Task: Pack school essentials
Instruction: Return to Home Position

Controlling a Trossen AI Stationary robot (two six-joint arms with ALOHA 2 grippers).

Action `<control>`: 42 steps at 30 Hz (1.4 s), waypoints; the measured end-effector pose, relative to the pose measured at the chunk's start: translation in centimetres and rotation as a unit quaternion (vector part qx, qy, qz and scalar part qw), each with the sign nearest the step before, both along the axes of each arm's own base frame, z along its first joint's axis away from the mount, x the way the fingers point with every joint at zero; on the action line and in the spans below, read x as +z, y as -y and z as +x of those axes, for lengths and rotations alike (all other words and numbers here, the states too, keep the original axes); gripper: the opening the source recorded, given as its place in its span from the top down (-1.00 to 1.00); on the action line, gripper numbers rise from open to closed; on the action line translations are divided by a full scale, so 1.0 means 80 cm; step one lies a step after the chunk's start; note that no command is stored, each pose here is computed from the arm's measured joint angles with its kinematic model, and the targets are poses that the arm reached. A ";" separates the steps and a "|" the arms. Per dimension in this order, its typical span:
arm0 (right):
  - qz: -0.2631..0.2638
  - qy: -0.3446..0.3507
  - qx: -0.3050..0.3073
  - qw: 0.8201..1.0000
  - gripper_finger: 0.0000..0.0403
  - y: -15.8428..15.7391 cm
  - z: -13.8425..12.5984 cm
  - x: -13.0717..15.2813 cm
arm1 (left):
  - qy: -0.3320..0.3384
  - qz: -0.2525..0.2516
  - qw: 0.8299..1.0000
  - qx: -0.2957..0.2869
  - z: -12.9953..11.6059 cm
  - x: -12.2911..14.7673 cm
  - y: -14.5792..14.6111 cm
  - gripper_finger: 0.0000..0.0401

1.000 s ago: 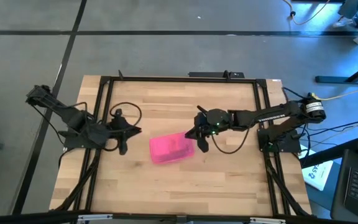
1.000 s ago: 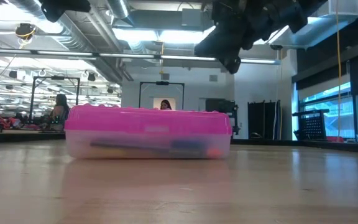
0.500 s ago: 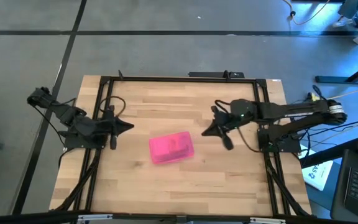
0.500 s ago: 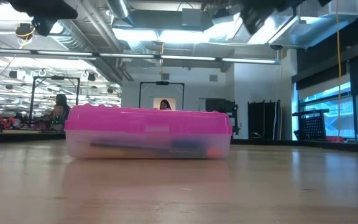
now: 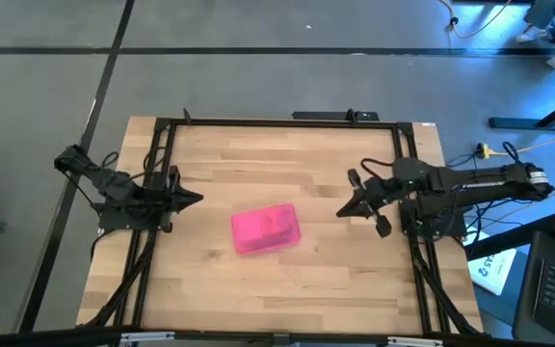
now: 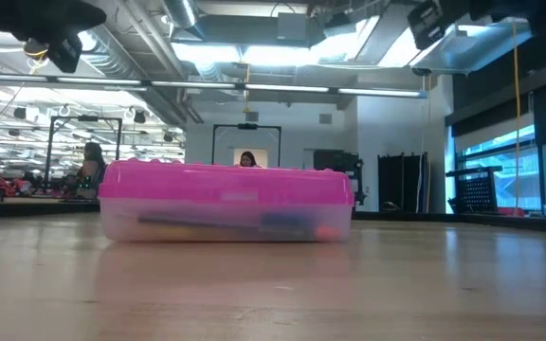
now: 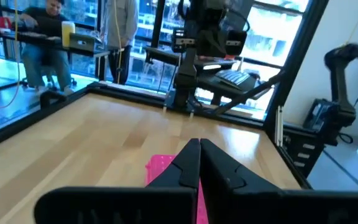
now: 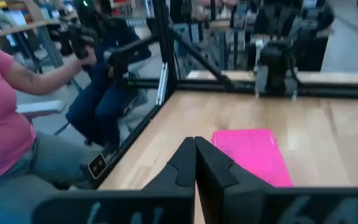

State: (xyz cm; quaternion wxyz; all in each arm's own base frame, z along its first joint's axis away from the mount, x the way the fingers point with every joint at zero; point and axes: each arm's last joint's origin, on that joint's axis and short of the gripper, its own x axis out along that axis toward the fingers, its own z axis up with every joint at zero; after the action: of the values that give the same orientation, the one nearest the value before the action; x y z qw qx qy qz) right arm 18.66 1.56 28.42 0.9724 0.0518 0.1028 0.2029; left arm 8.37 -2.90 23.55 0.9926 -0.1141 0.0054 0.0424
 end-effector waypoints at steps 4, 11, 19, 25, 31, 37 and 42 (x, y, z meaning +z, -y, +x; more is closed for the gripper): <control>0.001 0.047 -0.005 0.999 0.97 0.002 -0.021 -0.009 | 0.015 -0.004 1.000 -0.003 -0.004 -0.012 -0.002 0.99; -0.002 0.091 -0.057 0.994 0.95 0.007 -0.056 -0.026 | 0.029 0.004 1.000 -0.009 -0.006 -0.034 -0.003 0.99; 0.002 0.129 -0.066 0.989 0.96 0.008 -0.084 -0.043 | 0.035 0.022 0.999 -0.008 -0.001 -0.054 0.000 1.00; 0.015 0.152 -0.067 0.986 0.95 0.008 -0.098 -0.058 | 0.057 0.036 0.998 -0.006 0.004 -0.068 0.003 1.00; 0.017 0.175 -0.074 0.982 0.98 0.009 -0.109 -0.074 | 0.059 0.034 0.998 -0.007 0.005 -0.073 0.004 0.99; 0.017 0.209 -0.078 0.975 0.94 0.009 -0.121 -0.080 | 0.062 0.033 0.998 -0.007 0.005 -0.073 0.004 0.99; 0.008 0.220 -0.080 0.972 0.98 0.009 -0.123 -0.098 | 0.061 0.033 0.998 -0.007 0.005 -0.073 0.004 1.00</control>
State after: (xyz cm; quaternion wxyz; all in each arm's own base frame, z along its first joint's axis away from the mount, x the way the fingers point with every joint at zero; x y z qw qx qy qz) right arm 8.85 0.83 20.56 0.9839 0.0216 -0.1193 0.1314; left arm 8.76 -3.18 17.72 0.9945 -0.0839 -0.0561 0.0282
